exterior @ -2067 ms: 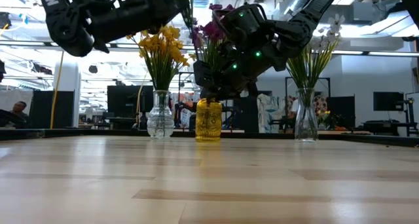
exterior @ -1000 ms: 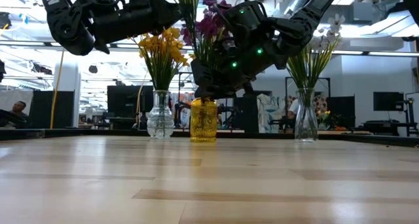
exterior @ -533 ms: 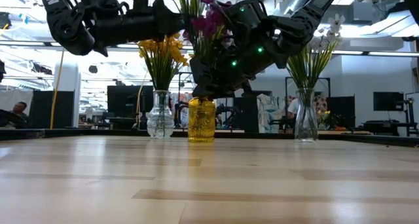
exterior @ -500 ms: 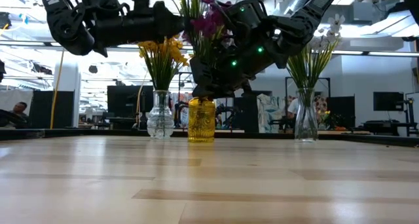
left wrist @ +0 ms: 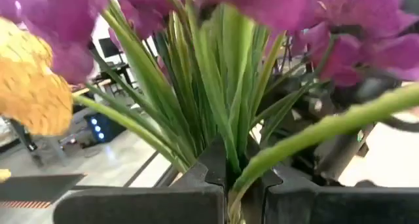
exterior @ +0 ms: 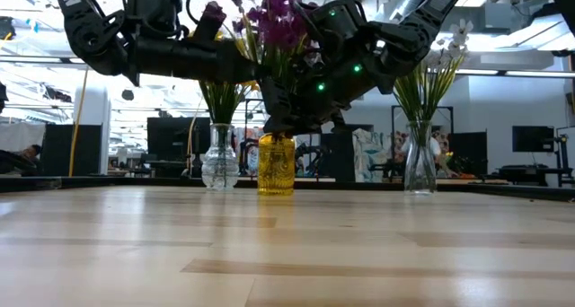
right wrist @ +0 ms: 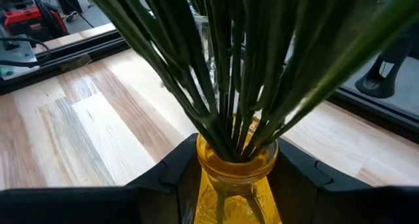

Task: Sort flowers into vase by color
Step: Put the purple flowers into the yellow vase

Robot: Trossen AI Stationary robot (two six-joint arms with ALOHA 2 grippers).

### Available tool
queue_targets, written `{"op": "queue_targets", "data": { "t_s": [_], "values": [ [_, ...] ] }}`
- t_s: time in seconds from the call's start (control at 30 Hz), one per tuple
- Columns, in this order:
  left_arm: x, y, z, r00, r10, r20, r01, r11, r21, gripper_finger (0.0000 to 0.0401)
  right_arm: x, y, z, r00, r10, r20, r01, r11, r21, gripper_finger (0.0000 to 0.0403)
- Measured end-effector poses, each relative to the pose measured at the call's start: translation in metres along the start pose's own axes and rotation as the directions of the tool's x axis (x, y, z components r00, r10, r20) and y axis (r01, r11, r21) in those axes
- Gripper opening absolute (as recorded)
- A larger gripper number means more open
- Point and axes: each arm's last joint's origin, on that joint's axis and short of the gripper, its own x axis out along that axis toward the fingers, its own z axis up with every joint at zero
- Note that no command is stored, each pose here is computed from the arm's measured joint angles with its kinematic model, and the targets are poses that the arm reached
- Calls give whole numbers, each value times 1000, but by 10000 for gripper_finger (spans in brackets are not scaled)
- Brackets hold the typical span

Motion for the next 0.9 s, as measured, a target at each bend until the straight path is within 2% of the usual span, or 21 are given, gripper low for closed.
{"op": "queue_targets", "data": {
  "t_s": [0.13, 0.33, 0.63, 0.9],
  "values": [
    [0, 0, -2, 1000, 9, -25, -9, 1000, 13, 7, 0, 0, 1, 1000, 3, 10, -3, 1000, 6, 179],
    [0, 1, -6, 995, 64, -73, -63, 998, 12, 40, 0, 0, 1, 1000, 2, 13, -3, 1000, 8, 179],
    [-1, 0, -10, 992, 59, -111, -60, 998, -9, 120, 0, 0, 1, 1000, -5, 17, 5, 1000, 10, 179],
    [-2, 0, -5, 995, 18, -94, -30, 992, -123, 193, 1, -3, 2, 998, -60, 32, 60, 998, 18, 179]
  ]
}}
